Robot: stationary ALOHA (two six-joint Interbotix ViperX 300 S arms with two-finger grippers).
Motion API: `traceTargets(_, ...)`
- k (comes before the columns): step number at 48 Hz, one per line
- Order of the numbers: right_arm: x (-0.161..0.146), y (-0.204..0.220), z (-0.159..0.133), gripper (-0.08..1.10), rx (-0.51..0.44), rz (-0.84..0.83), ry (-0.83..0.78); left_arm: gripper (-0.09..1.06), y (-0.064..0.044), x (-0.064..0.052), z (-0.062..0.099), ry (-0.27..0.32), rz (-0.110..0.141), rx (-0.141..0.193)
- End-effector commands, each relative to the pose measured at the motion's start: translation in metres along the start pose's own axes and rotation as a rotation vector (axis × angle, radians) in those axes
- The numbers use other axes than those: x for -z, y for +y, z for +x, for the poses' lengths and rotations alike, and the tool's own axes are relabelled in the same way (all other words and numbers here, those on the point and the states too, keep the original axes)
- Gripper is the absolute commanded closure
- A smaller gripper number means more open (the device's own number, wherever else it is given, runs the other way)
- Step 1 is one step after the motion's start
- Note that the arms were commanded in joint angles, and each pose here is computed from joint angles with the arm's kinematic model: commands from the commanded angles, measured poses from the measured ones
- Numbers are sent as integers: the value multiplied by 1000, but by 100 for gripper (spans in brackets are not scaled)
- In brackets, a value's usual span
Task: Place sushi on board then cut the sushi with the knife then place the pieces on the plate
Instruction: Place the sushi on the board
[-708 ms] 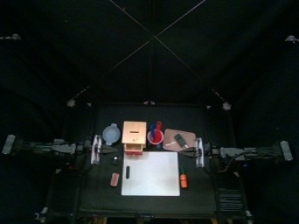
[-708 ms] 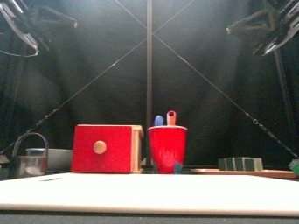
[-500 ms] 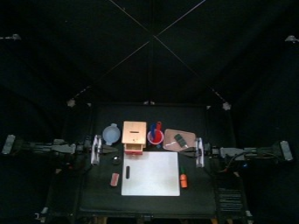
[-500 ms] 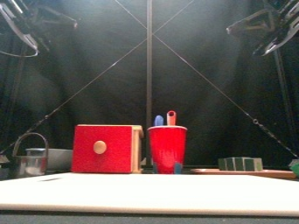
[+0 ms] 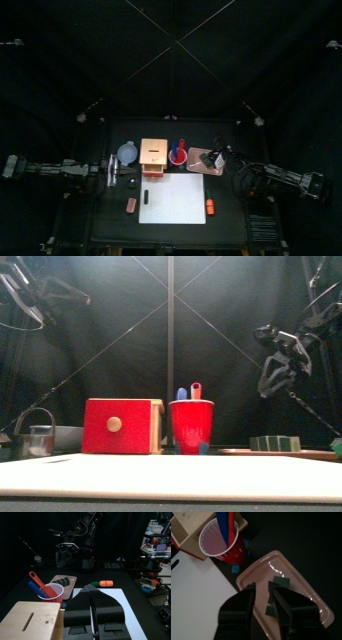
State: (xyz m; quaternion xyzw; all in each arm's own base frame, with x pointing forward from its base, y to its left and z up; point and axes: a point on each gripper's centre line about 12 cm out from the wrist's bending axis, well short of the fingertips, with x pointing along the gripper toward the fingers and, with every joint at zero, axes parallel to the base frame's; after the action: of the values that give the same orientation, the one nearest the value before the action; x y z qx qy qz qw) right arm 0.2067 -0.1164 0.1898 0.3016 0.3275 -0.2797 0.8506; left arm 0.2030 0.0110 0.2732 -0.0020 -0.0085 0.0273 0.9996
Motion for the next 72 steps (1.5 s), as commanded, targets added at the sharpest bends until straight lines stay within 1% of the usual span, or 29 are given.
traceTargets(1,-7,0,5,14,30,30,59,87,2,-7,2,-22,2,-8)
traceTargets(8,-9,-8,12,11,145,48,145,87,4,-8,2,-34,2,-18)
traceTargets(13,-8,-12,21,3,214,48,169,87,4,-9,2,-41,2,-18)
traceTargets(15,-8,-12,27,1,228,50,176,87,4,-9,2,-41,2,-18)
traceTargets(21,-6,-3,50,1,227,20,217,87,4,-8,1,-38,2,-21)
traceTargets(25,-6,-5,61,1,248,10,248,87,4,-7,1,-38,1,-20)
traceTargets(35,2,-13,78,2,285,3,307,87,4,-7,1,-37,-1,-21)
traceTargets(37,3,-14,79,3,289,9,313,87,4,-7,1,-38,-1,-20)
traceTargets(39,2,-14,81,7,289,9,313,87,4,-8,1,-42,-1,-20)
traceTargets(42,0,-14,81,19,287,12,307,87,4,-7,1,-43,-1,-20)
traceTargets(47,-4,-13,81,45,285,14,296,87,4,-5,0,-52,2,-21)
traceTargets(49,-4,-14,80,50,288,17,300,87,4,-4,-1,-55,1,-20)
traceTargets(52,-6,-12,76,50,288,24,299,87,4,-3,-1,-58,1,-20)
traceTargets(56,-15,-6,59,50,282,56,291,87,4,-3,-1,-60,1,-20)
traceTargets(62,-23,16,28,50,266,252,315,87,4,-5,-1,-80,6,-21)
traceTargets(65,-18,39,20,50,244,272,318,87,5,-3,-2,-80,7,-22)
traceTargets(68,-12,63,16,50,224,326,309,87,5,-2,-2,-78,7,-23)
traceTargets(72,3,87,20,50,242,415,310,87,5,-2,-2,-77,10,-25)
